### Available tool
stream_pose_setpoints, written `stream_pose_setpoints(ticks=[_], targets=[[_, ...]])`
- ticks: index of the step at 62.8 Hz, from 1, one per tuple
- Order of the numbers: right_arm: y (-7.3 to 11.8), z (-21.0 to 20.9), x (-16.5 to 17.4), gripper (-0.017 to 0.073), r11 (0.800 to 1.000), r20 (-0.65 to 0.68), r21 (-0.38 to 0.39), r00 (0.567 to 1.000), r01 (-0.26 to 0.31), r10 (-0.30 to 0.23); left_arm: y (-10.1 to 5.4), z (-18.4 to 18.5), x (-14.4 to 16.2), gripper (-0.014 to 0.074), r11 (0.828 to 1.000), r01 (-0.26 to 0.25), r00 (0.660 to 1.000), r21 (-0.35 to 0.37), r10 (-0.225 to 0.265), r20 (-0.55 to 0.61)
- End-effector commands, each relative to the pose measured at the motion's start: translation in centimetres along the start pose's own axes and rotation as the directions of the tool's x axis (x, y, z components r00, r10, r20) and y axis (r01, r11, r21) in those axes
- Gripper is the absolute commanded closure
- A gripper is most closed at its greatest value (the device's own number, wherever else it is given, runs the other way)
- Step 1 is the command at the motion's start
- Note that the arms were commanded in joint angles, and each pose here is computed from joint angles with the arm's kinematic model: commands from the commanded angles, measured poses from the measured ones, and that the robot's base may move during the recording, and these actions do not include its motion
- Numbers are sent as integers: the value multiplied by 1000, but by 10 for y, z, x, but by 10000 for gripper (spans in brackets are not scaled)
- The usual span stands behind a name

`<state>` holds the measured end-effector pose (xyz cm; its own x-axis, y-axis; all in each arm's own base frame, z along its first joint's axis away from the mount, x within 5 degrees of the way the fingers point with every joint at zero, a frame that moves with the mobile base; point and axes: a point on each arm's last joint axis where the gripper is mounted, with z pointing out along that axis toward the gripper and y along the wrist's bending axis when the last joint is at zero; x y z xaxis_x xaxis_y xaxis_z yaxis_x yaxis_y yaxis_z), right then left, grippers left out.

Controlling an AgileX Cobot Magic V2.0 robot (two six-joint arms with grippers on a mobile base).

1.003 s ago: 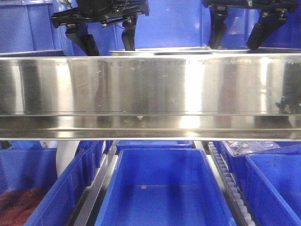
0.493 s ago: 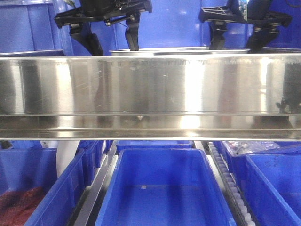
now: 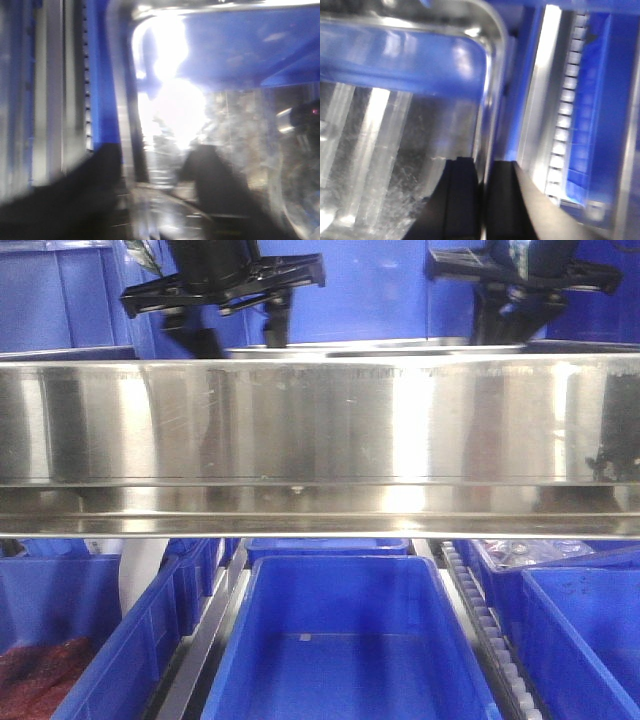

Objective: Stack silver trays without gaps
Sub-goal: 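Grasp the silver tray's opposite rims with left and right grippers, then lift the silver tray off the shelf with both grippers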

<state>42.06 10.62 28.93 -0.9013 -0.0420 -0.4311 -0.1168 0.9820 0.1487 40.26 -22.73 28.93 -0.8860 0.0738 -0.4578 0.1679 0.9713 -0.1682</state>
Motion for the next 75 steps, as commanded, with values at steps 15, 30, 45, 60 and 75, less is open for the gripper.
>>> stream_pose_setpoints(ticks=[15, 30, 45, 60, 75], targets=[[6, -67, -5, 501, 1000, 151, -12, 989, 11, -9, -4, -50, -13, 640, 1000, -14, 997, 19, 13, 79], [7, -122, 5, 501, 1000, 221, -12, 975, 6, -3, -9, -108, -13, 640, 994, -94, 985, -61, 102, 142], [21, -173, 26, 501, 999, 289, -22, 956, 46, -38, -4, -164, -1, 640, 989, -131, 972, -71, 142, 186], [39, -186, 59, 501, 997, 283, 33, 957, 63, -70, 6, -198, 22, 641, 984, -154, 966, -85, 168, 198], [67, -191, 81, 501, 993, 251, -25, 963, 112, -102, 24, -197, 65, 641, 978, -171, 978, -122, 183, 100]])
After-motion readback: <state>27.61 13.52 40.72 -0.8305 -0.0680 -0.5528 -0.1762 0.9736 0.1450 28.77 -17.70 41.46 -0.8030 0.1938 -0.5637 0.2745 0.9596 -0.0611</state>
